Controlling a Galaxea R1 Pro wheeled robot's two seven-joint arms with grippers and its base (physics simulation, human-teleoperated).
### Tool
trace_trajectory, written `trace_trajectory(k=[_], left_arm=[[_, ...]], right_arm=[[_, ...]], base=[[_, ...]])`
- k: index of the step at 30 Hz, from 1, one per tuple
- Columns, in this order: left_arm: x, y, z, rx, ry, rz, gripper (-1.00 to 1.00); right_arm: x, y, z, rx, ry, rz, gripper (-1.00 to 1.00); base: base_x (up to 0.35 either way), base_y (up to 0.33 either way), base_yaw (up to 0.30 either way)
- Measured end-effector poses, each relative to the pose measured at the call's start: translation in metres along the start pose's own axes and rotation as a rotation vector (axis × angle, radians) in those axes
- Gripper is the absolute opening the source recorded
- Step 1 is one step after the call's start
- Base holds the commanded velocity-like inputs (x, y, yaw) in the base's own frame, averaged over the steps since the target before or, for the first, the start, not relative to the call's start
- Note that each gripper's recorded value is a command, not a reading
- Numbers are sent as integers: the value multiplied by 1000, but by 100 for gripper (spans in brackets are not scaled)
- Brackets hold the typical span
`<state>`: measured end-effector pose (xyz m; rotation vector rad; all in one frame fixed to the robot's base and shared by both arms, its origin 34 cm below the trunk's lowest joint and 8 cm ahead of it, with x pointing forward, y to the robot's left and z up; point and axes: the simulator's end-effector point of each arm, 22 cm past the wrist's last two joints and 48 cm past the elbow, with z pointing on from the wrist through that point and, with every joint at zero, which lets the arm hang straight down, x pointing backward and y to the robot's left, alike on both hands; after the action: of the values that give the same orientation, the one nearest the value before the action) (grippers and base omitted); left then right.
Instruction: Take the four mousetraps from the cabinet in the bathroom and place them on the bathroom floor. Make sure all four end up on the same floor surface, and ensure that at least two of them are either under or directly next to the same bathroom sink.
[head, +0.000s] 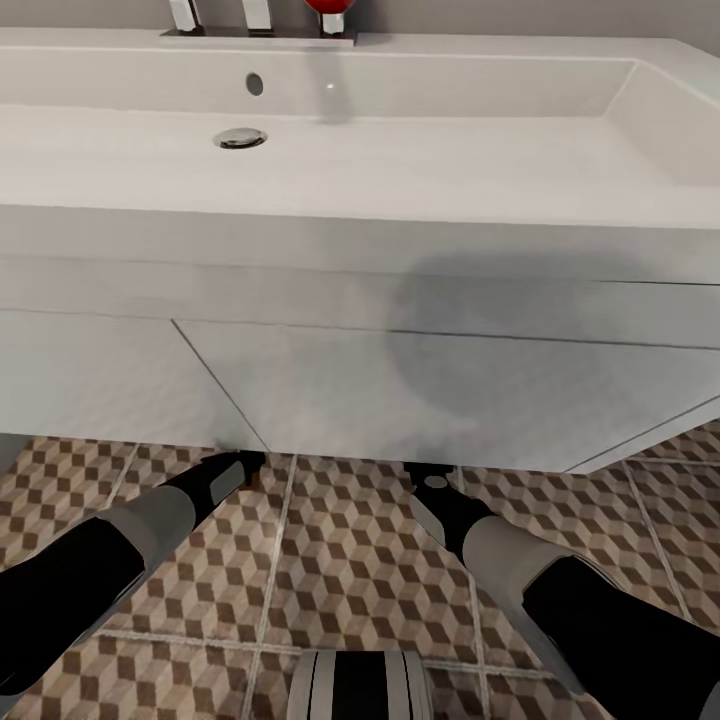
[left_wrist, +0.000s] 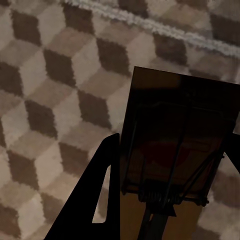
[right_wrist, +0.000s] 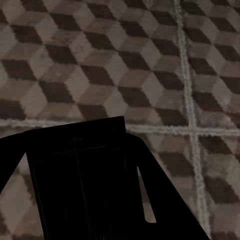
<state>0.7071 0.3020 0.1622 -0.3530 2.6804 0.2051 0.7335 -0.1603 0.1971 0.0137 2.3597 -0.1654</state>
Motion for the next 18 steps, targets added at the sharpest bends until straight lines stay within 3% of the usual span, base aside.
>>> trace_trajectory(k=[18], left_arm=[[0, -2, 0, 7, -1, -4, -100]], right_arm=[[1, 1, 0, -3, 1, 0, -100]], base=[[0, 0, 1]])
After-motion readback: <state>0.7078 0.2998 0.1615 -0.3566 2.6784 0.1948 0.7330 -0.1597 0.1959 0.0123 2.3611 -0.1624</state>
